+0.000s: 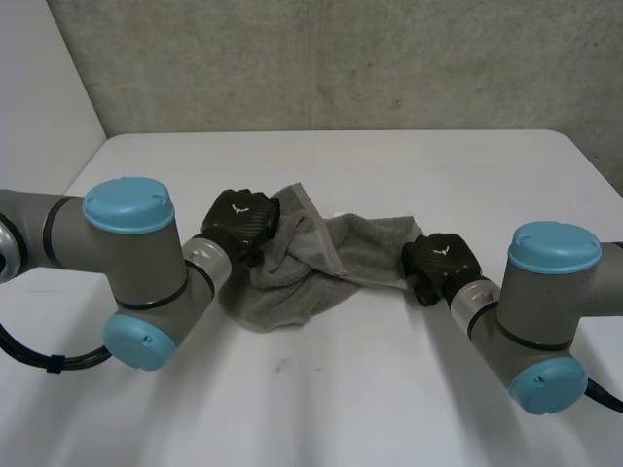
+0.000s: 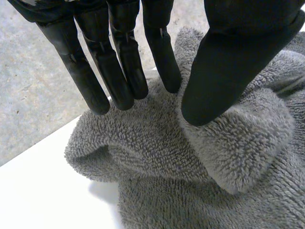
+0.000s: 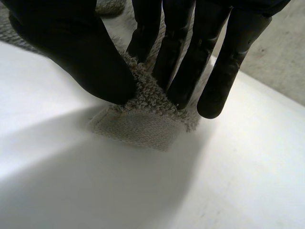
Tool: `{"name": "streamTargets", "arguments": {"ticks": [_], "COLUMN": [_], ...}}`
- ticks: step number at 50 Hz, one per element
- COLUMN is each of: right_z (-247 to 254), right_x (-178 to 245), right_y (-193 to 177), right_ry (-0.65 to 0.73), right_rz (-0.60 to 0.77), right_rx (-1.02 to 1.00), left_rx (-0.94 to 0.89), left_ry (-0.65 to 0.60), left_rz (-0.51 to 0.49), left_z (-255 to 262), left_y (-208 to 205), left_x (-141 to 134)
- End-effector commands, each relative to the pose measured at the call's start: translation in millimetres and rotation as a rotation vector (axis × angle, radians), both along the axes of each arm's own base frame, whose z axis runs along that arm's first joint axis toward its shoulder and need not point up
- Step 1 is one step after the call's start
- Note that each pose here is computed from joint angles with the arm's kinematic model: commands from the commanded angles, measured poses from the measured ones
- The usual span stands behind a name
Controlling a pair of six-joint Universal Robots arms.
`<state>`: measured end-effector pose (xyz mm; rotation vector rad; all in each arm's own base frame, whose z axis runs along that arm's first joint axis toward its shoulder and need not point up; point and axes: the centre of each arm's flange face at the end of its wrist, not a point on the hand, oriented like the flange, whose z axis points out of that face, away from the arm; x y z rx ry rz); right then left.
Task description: Fold the towel.
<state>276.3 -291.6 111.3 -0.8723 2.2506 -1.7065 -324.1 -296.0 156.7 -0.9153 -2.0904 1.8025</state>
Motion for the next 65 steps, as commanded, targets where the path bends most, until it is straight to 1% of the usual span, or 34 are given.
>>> {"name": "streamTargets", "arguments": {"ticks": [1, 3, 7, 9, 12, 14, 15, 17, 19, 24, 25, 26, 28, 29, 30, 31, 33, 34, 35, 36, 37, 38, 39, 41, 42, 44, 46, 49, 55, 59, 61, 62, 63, 65], "right_z": [6, 11, 20, 35, 45, 50, 50, 66, 74, 93, 107, 107, 134, 134, 142, 142, 149, 149, 152, 156, 156, 158, 158, 161, 161, 162, 161, 159, 152, 146, 137, 137, 133, 133], "right_x": [0, -7, -18, -26, -33, -39, -39, -49, -52, -55, -58, -58, -63, -63, -64, -64, -65, -65, -65, -66, -66, -66, -66, -67, -67, -67, -67, -67, -67, -66, -64, -64, -63, -62], "right_y": [-8, -16, -19, -16, -8, -6, -6, -1, 3, 18, 20, 20, 26, 26, 28, 28, 32, 32, 34, 38, 38, 41, 41, 46, 46, 47, 48, 48, 48, 45, 35, 35, 30, 22], "right_ry": [-0.017, -0.008, 0.024, 0.071, 0.123, 0.142, 0.142, 0.171, 0.186, 0.198, 0.185, 0.185, 0.158, 0.158, 0.151, 0.151, 0.147, 0.147, 0.146, 0.145, 0.145, 0.143, 0.143, 0.14, 0.14, 0.138, 0.138, 0.141, 0.148, 0.155, 0.165, 0.165, 0.169, 0.169], "right_rz": [-0.011, -0.035, -0.055, -0.053, -0.04, -0.045, -0.045, -0.036, -0.021, 0.035, 0.03, 0.03, 0.017, 0.017, 0.017, 0.017, 0.014, 0.014, 0.013, 0.011, 0.011, 0.013, 0.013, 0.017, 0.017, 0.018, 0.018, 0.022, 0.023, 0.027, 0.03, 0.03, 0.03, 0.026], "right_rx": [-0.057, -0.071, -0.055, -0.024, 0.032, 0.045, 0.045, 0.048, 0.038, 0.012, -0.025, -0.026, -0.104, -0.104, -0.131, -0.131, -0.149, -0.149, -0.158, -0.168, -0.168, -0.177, -0.177, -0.189, -0.189, -0.192, -0.19, -0.187, -0.169, -0.163, -0.153, -0.153, -0.155, -0.176], "left_rx": [-0.001, -0.003, -0.004, -0.002, 0.005, 0.038, 0.039, 0.063, 0.073, 0.047, 0.024, 0.023, -0.041, -0.041, -0.078, -0.078, -0.144, -0.144, -0.161, -0.164, -0.164, -0.164, -0.164, -0.156, -0.156, -0.136, -0.123, -0.102, -0.032, -0.014, -0.029, -0.074, -0.074, -0.188], "left_ry": [-0.009, -0.022, -0.051, -0.099, -0.123, -0.159, -0.159, -0.175, -0.18, -0.155, -0.135, -0.135, -0.087, -0.087, -0.055, -0.055, 0.0, 0.001, 0.018, 0.027, 0.027, 0.039, 0.039, 0.046, 0.046, 0.035, 0.025, 0.011, -0.031, -0.043, -0.041, -0.033, -0.033, 0.006], "left_rz": [0.04, 0.07, 0.106, 0.168, 0.207, 0.289, 0.29, 0.32, 0.324, 0.311, 0.289, 0.289, 0.222, 0.221, 0.173, 0.172, 0.084, 0.083, 0.034, -0.02, -0.021, -0.079, -0.08, -0.166, -0.167, -0.215, -0.228, -0.236, -0.227, -0.22, -0.204, -0.15, -0.15, 0.056], "left_z": [0, 0, 1, 6, 9, 11, 11, 14, 15, 25, 30, 30, 42, 42, 50, 50, 63, 63, 65, 62, 62, 60, 60, 50, 50, 31, 21, 2, -23, -23, -18, -7, -7, 28], "left_y": [-2, -2, -2, -1, 0, 2, 2, 14, 22, 40, 44, 44, 47, 47, 48, 48, 45, 45, 44, 44, 44, 45, 45, 44, 44, 39, 37, 29, 14, 9, 4, -7, -7, -37], "left_x": [3, 7, 13, 27, 36, 60, 60, 76, 82, 86, 83, 83, 70, 70, 59, 59, 38, 38, 27, 14, 14, 1, 0, -22, -22, -39, -46, -57, -66, -68, -68, -66, -66, -50]}}
